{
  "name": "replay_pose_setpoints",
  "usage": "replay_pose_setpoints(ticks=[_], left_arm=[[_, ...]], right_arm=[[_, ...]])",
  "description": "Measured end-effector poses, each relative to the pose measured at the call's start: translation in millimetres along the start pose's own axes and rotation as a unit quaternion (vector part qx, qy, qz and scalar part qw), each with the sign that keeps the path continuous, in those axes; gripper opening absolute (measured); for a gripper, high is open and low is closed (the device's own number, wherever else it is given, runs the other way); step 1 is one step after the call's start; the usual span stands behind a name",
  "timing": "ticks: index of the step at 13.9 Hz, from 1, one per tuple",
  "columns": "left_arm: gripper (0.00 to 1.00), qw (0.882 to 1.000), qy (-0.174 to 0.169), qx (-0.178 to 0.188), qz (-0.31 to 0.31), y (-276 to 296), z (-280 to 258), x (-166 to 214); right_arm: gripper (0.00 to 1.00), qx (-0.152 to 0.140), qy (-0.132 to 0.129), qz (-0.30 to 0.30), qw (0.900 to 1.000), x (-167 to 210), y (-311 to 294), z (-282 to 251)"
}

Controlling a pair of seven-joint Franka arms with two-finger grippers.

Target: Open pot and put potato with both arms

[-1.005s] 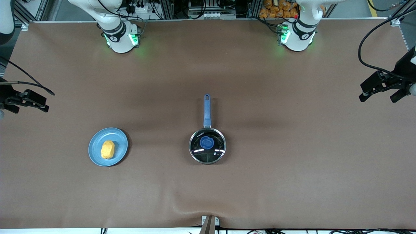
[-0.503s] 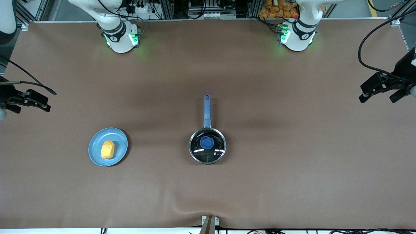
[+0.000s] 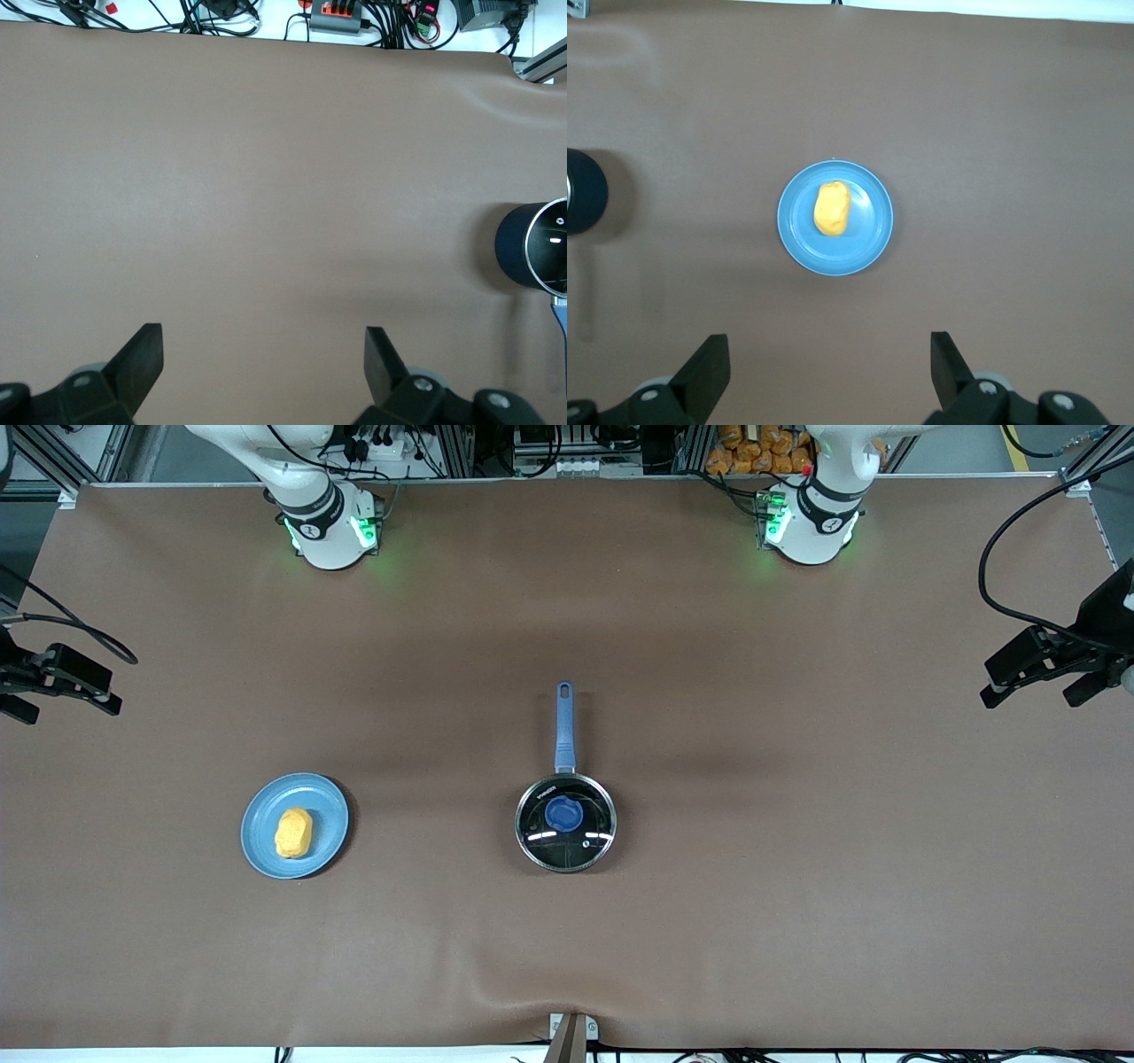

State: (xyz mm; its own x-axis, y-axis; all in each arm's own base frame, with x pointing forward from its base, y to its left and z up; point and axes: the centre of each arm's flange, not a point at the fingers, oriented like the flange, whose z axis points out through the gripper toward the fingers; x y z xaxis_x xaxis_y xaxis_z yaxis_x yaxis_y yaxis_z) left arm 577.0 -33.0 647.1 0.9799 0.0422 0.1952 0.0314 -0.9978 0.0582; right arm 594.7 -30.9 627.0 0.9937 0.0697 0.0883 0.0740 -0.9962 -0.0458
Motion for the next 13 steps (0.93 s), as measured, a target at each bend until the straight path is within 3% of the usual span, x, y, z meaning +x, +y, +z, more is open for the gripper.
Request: replay_pose_setpoints(ticks=[4,10,13], left_arm=[[1.00,1.000,-0.009,0.000,0.000,0,7,0],[1.00,1.000,-0.011,0.000,0.001,0,9,0],[1.00,1.000,-0.021,0.001,0.003,3,13,-2]], right_arm=[[1.00,0.014,-0.009,0.022,1.000,15,0,42],[1.00,0.021,-0.031,0.033,0.999,42,0,173],[1.00,0.024,-0.048,0.037,0.998,49,-1,215]])
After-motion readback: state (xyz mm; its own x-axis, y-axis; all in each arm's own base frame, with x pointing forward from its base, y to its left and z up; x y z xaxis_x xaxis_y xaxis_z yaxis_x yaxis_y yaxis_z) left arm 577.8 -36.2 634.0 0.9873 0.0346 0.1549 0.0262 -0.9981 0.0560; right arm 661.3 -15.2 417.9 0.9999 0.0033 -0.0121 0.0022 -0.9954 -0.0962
